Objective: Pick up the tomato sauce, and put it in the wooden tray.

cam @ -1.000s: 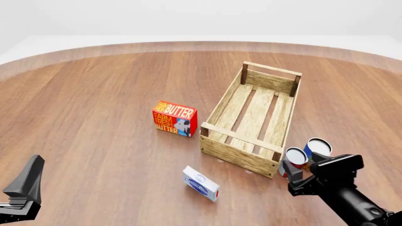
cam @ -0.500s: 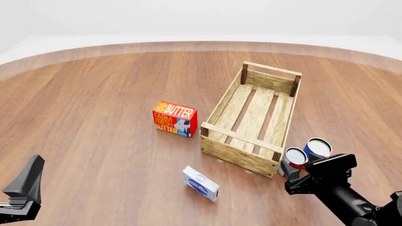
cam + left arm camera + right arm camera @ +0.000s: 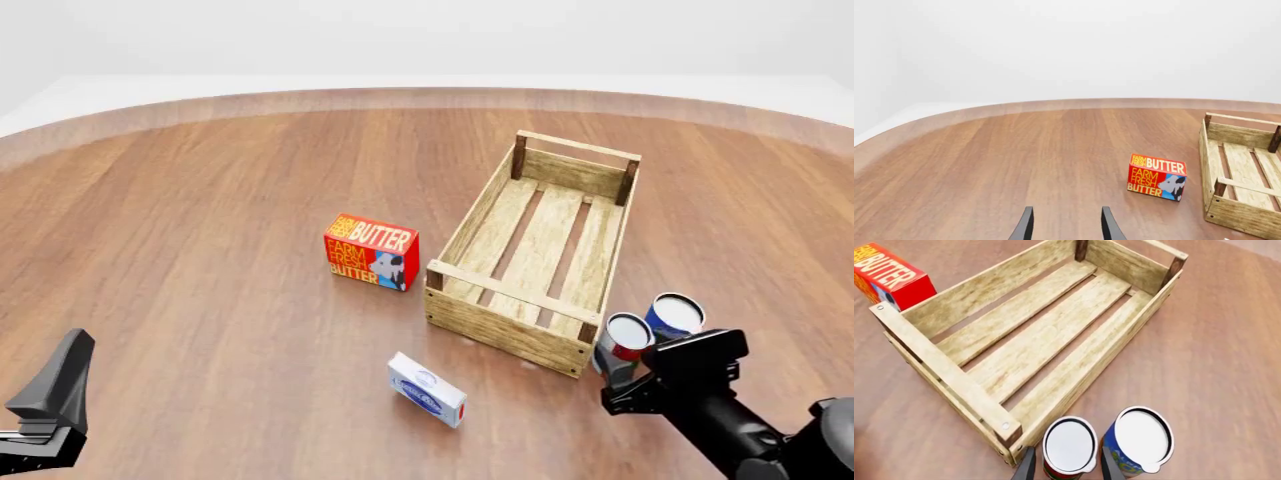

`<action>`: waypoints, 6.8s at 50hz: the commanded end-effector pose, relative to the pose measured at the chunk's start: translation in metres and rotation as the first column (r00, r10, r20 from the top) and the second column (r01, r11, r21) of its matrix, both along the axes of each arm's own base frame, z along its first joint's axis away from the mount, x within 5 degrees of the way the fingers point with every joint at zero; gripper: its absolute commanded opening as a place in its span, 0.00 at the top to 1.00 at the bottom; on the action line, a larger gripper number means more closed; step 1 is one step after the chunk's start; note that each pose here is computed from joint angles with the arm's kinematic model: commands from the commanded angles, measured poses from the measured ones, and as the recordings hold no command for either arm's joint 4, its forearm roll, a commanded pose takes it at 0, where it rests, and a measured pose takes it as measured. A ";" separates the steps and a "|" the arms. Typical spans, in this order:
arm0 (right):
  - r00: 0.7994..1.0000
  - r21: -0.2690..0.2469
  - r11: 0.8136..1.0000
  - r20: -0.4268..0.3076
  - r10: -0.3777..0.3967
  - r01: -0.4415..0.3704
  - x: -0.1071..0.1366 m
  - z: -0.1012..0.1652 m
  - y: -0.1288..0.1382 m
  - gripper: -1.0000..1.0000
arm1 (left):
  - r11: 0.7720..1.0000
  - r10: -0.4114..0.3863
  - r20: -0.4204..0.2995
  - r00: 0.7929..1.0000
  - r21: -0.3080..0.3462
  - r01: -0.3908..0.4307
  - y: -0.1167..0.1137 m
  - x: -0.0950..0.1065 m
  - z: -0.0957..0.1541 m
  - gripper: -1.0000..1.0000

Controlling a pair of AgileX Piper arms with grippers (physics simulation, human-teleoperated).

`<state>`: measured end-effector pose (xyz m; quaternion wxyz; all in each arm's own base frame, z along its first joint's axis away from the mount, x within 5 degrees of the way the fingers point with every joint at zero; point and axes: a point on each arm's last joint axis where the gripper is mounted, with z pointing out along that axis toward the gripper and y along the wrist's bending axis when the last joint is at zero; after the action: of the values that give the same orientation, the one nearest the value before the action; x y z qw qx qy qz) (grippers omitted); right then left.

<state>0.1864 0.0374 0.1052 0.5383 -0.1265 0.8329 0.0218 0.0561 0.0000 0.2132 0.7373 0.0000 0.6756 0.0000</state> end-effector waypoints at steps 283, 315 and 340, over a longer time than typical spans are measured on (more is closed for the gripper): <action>0.981 -0.048 0.991 0.146 0.127 -0.122 0.176 0.086 0.070 1.00 | 1.000 0.000 0.000 1.000 0.000 0.000 0.000 0.000 0.000 0.00; 0.988 -0.047 0.990 0.083 0.133 -0.129 0.186 0.061 0.077 1.00 | 1.000 0.000 0.000 1.000 0.000 0.000 0.000 0.000 0.000 0.00; 0.990 -0.049 0.990 0.033 0.136 -0.135 0.190 0.043 0.080 1.00 | 1.000 0.000 0.000 1.000 0.000 0.000 0.000 0.000 0.000 0.00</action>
<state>0.3748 0.1156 0.1540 0.5539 -0.2026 0.8070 0.0303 0.0561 0.0000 0.2132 0.7373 0.0000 0.6756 0.0000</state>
